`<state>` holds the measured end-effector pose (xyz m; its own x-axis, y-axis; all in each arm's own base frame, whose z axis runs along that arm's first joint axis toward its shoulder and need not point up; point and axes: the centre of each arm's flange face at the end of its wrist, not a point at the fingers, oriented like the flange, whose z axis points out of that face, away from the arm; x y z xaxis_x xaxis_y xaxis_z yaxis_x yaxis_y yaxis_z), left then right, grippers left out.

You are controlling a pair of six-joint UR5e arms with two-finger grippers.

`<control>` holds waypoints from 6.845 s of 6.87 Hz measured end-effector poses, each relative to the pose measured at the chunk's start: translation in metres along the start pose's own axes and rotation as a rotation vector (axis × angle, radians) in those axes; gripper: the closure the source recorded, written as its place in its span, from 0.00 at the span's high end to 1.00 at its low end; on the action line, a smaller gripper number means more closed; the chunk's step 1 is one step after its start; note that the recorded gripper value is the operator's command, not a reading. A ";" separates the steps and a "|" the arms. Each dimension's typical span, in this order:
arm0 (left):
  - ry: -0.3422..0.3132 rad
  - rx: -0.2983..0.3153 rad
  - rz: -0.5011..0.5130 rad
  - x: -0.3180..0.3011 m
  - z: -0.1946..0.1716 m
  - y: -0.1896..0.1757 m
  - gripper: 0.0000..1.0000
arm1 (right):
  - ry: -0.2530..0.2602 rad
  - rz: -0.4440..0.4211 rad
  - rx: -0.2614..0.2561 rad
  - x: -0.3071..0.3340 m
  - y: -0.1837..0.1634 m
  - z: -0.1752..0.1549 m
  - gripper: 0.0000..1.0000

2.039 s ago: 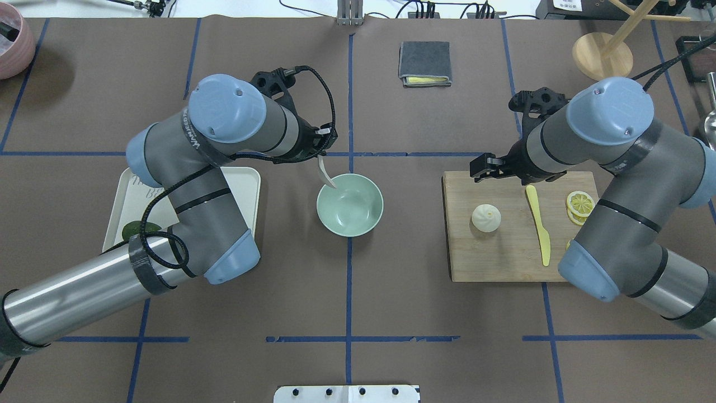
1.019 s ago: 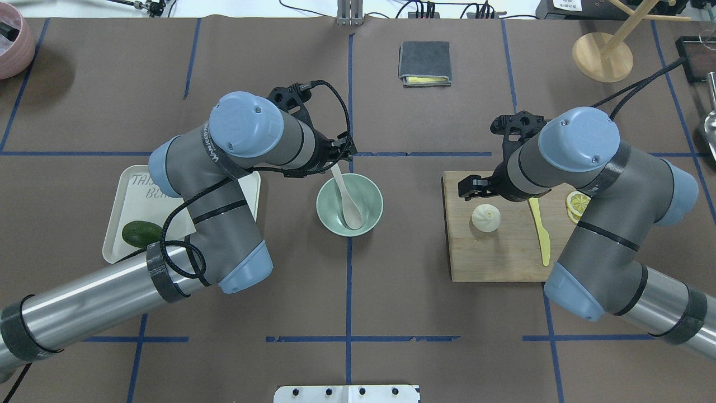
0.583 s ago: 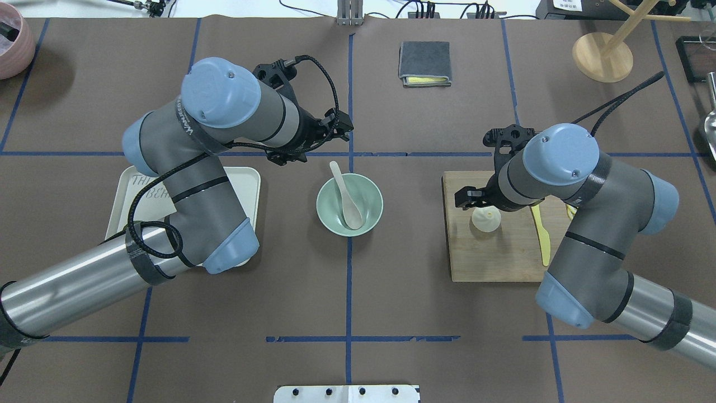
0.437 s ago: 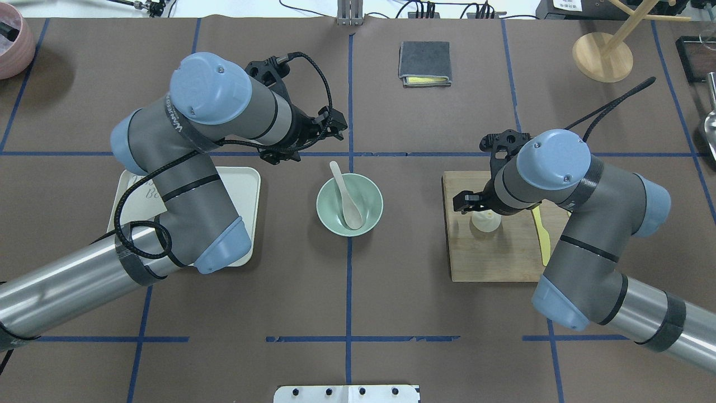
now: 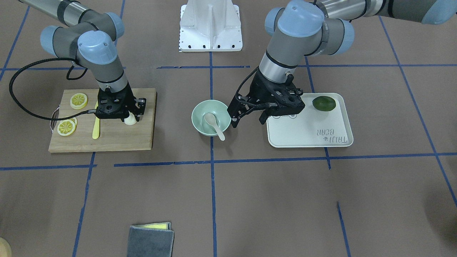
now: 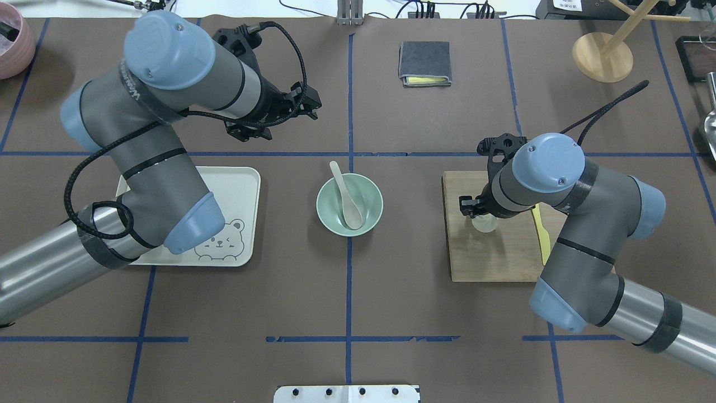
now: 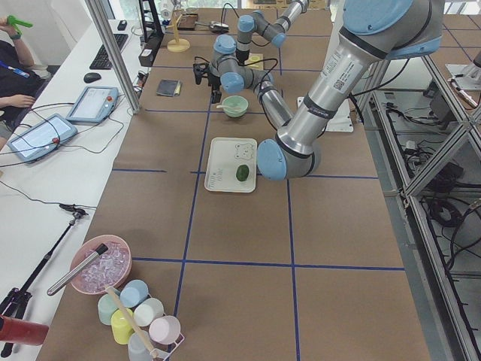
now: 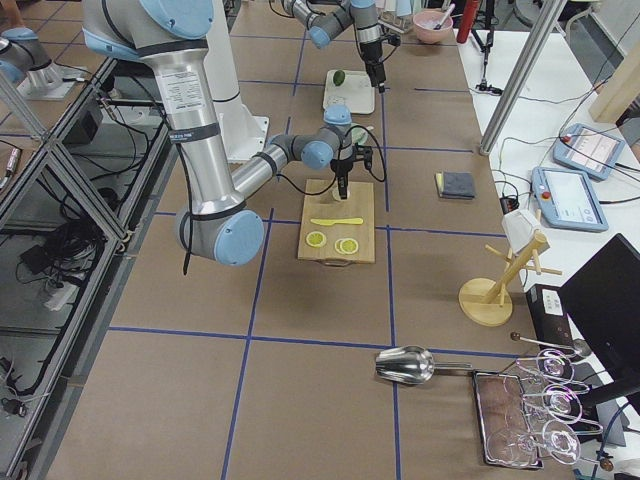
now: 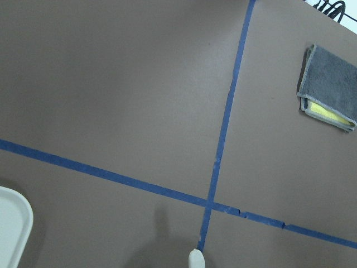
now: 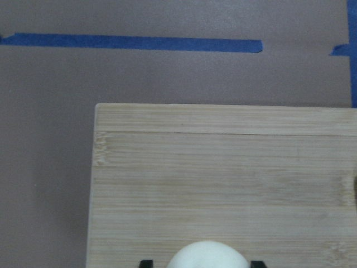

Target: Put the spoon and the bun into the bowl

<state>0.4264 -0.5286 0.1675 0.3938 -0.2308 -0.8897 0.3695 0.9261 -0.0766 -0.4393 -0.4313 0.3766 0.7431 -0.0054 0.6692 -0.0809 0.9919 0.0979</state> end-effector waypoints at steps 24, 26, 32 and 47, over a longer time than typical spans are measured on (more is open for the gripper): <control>-0.404 -0.031 0.672 -0.433 -0.202 -0.191 1.00 | -0.101 0.056 0.062 -0.088 -0.071 -0.140 1.00; -0.396 -0.102 0.653 -0.477 -0.215 -0.187 1.00 | -0.101 -0.019 0.015 0.039 -0.078 -0.175 1.00; -0.375 -0.240 0.479 -0.595 -0.225 -0.165 1.00 | -0.113 -0.188 -0.094 0.464 -0.076 -0.170 1.00; -0.294 -0.262 0.403 -0.624 -0.221 -0.152 1.00 | -0.106 -0.041 -0.098 0.553 -0.073 -0.159 1.00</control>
<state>-0.0613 -0.4589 0.6349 0.6922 0.1179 -0.7120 -0.0656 0.9928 0.1006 0.0831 -0.4868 0.6226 0.6696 -0.0541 0.7407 0.0171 0.9982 0.0575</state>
